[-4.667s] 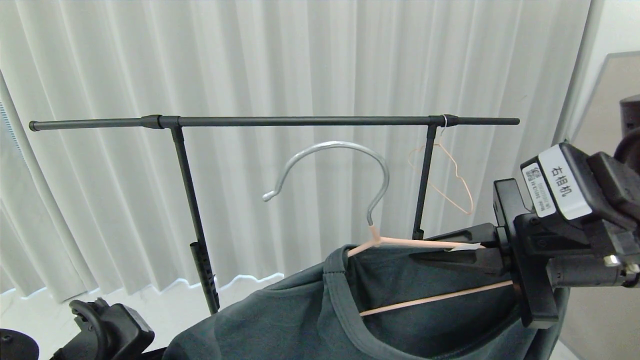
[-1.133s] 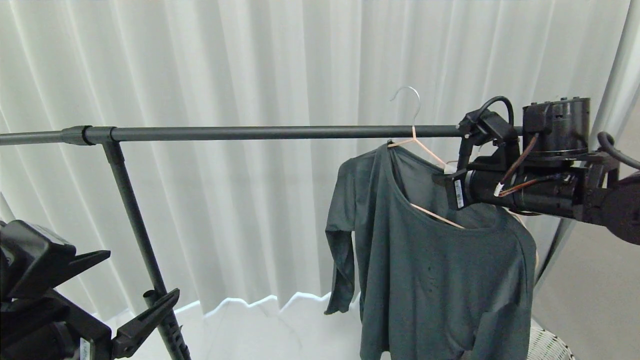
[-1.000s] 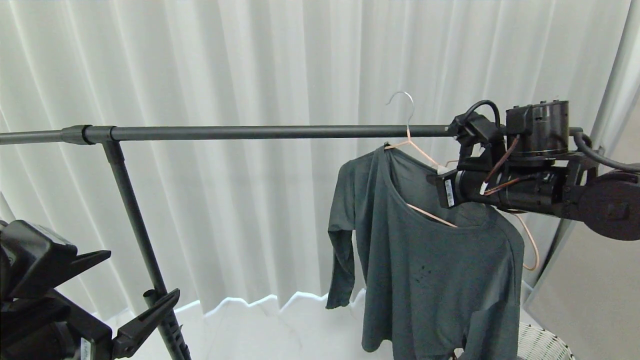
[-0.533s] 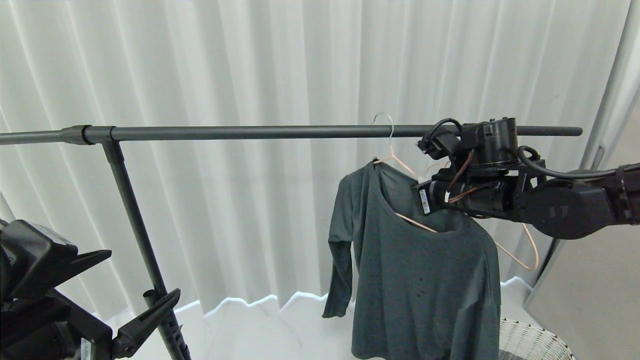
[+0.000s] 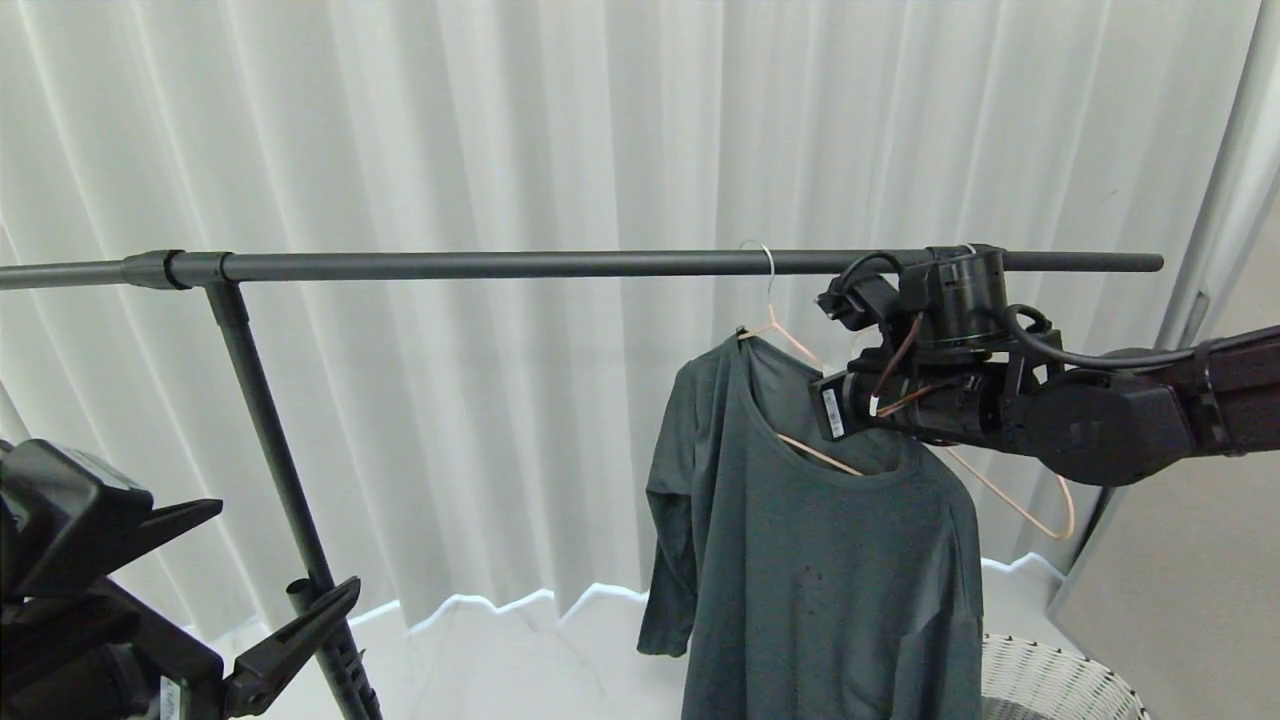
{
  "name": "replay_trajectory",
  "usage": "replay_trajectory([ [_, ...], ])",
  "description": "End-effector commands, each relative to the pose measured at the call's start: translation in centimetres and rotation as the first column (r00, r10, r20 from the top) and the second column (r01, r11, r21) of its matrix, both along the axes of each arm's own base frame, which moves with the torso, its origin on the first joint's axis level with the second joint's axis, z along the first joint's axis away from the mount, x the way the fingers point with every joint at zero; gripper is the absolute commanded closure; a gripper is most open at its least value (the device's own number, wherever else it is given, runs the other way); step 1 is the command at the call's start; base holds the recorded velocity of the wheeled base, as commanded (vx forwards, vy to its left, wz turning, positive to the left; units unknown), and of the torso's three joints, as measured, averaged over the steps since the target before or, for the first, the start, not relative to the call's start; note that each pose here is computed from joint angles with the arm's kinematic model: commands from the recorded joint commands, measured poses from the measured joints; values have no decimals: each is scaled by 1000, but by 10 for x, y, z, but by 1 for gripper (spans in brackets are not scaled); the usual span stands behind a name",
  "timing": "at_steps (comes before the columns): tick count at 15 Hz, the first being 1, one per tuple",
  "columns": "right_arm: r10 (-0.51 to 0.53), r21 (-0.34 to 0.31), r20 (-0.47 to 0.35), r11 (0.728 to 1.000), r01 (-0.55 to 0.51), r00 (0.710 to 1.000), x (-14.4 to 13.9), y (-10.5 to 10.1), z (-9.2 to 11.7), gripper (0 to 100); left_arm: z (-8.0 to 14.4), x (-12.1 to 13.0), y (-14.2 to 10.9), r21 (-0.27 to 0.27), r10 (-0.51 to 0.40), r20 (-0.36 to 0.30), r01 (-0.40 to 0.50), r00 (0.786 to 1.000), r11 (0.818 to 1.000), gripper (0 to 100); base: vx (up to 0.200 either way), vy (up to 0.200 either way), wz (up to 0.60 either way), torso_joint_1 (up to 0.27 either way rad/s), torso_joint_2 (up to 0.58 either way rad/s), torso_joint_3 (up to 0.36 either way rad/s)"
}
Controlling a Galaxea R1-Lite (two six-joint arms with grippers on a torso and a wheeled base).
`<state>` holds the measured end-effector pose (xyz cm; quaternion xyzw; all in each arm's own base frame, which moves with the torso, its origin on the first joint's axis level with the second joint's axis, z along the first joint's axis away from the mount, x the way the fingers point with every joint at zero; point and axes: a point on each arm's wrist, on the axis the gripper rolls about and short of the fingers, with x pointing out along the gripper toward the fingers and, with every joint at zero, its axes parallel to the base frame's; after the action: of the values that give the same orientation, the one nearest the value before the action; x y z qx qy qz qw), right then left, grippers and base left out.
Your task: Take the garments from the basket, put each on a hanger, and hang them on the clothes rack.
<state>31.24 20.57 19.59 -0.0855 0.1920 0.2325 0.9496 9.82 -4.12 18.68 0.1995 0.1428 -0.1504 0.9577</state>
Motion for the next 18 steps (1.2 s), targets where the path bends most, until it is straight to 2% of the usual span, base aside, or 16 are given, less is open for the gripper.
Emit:
replay_trajectory([
  [1, 3, 11, -1, 1000, -3, 1000, -3, 3, 1, 100, 1, 0, 0, -1, -1, 3, 1, 1000, 1000, 0, 0, 0, 0, 0, 0, 0],
  [2, -9, 13, 4, 1000, 9, 1000, -4, 4, 2, 0, 1, 0, 0, -1, 1, 3, -1, 1000, 1000, 0, 0, 0, 0, 0, 0, 0],
  [5, -29, 18, 25, 999, 29, 999, -9, 5, 9, 0, 1, 0, 0, -2, 3, 3, -3, 1000, 1000, 0, 0, 0, 0, 0, 0, 0],
  [8, -27, 61, 82, 998, 22, 996, -25, -4, 36, 0, 3, -2, 2, -7, 15, 18, -15, 1000, 1000, 0, 0, 0, 0, 0, 0, 0],
  [10, -28, 107, 142, 994, 13, 990, -43, -17, 63, 0, 4, 0, 9, -7, 97, 26, -97, 995, 995, 0, 0, 0, 0, 0, 0, 0],
  [13, -10, 162, 202, 987, -24, 979, -67, -36, 89, 0, 12, 8, 23, -15, 241, 40, -240, 970, 971, 0, 0, 0, 0, 0, 0, 0],
  [16, -23, 180, 227, 984, -19, 974, -82, -55, 98, 0, 11, 10, 33, -16, 331, 35, -331, 943, 944, 0, 0, 0, 0, 0, 0, 0],
  [17, -28, 179, 234, 984, -15, 972, -83, -58, 100, 0, 11, 10, 34, -16, 341, 36, -341, 939, 940, 0, 0, 0, 0, 0, 0, 0],
  [18, -59, 158, 237, 987, 22, 970, -86, -70, 100, 0, 11, 9, 37, -18, 367, 40, -367, 929, 930, 0, 0, 0, 0, 0, 0, 0],
])
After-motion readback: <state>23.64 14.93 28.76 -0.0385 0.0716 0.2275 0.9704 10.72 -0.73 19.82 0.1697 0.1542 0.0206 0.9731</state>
